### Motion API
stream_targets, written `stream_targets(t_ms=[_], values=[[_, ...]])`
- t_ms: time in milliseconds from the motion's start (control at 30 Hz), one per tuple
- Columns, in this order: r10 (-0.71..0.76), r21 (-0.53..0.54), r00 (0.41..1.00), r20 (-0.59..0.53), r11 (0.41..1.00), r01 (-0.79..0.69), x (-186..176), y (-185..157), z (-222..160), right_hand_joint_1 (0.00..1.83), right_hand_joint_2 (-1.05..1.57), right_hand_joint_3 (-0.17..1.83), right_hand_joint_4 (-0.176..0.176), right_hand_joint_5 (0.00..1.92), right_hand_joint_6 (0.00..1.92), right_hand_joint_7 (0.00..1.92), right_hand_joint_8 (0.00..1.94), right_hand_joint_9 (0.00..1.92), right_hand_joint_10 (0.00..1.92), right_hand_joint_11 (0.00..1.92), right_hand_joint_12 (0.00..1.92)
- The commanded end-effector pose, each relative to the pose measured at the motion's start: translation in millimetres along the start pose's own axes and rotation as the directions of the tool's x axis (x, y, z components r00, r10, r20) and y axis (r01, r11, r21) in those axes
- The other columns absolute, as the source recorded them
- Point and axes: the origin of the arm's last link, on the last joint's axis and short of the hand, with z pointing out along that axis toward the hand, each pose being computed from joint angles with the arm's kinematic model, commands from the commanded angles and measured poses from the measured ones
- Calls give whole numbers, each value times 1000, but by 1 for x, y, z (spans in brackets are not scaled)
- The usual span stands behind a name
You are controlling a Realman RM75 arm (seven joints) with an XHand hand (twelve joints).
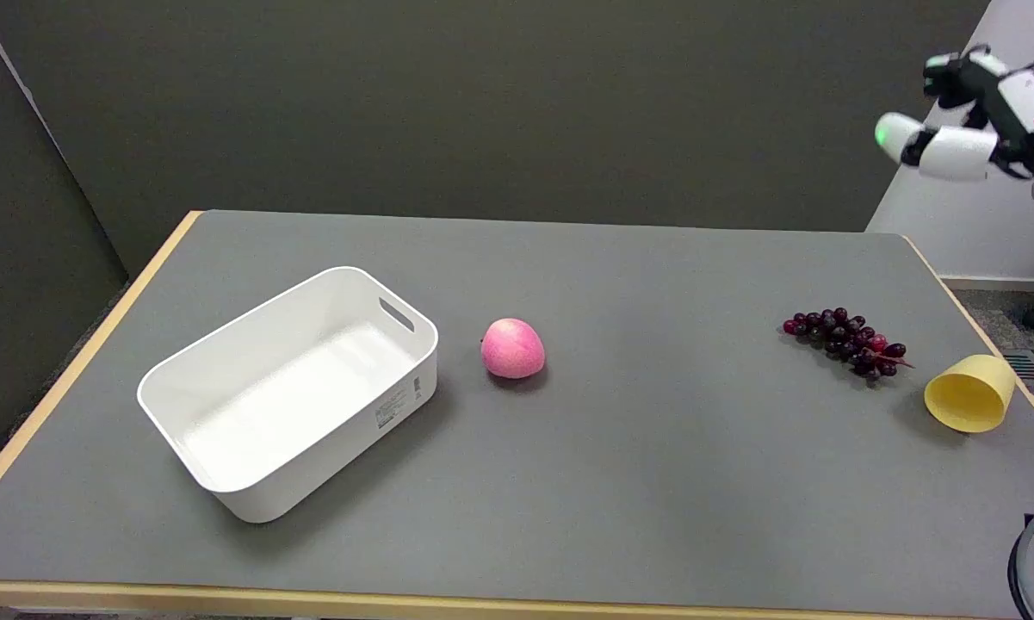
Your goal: Pick up grapes.
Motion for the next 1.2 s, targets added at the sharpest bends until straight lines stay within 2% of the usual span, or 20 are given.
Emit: stream_targets(t_ms=[33,200,467,667,767,1200], values=[[-97,-264,974,203,953,150,-33,55,-51,501,637,786,-176,182,453,281,534,178,999,376,1691],[-112,-288,954,278,938,194,-46,55,-45,499,638,787,-176,179,453,278,535,172,994,376,1691],[-100,-284,948,303,940,190,-50,48,-32,470,635,781,-176,178,447,257,502,148,964,353,1666],[-150,-240,884,442,930,278,-71,36,-17,470,633,781,-176,179,447,257,500,148,964,349,1663],[-160,-230,869,468,928,294,-77,33,-13,470,631,781,-176,179,446,255,496,145,959,343,1657],[-98,-291,848,521,913,285,-97,55,-24,449,626,779,-176,175,433,232,457,123,924,292,1597]])
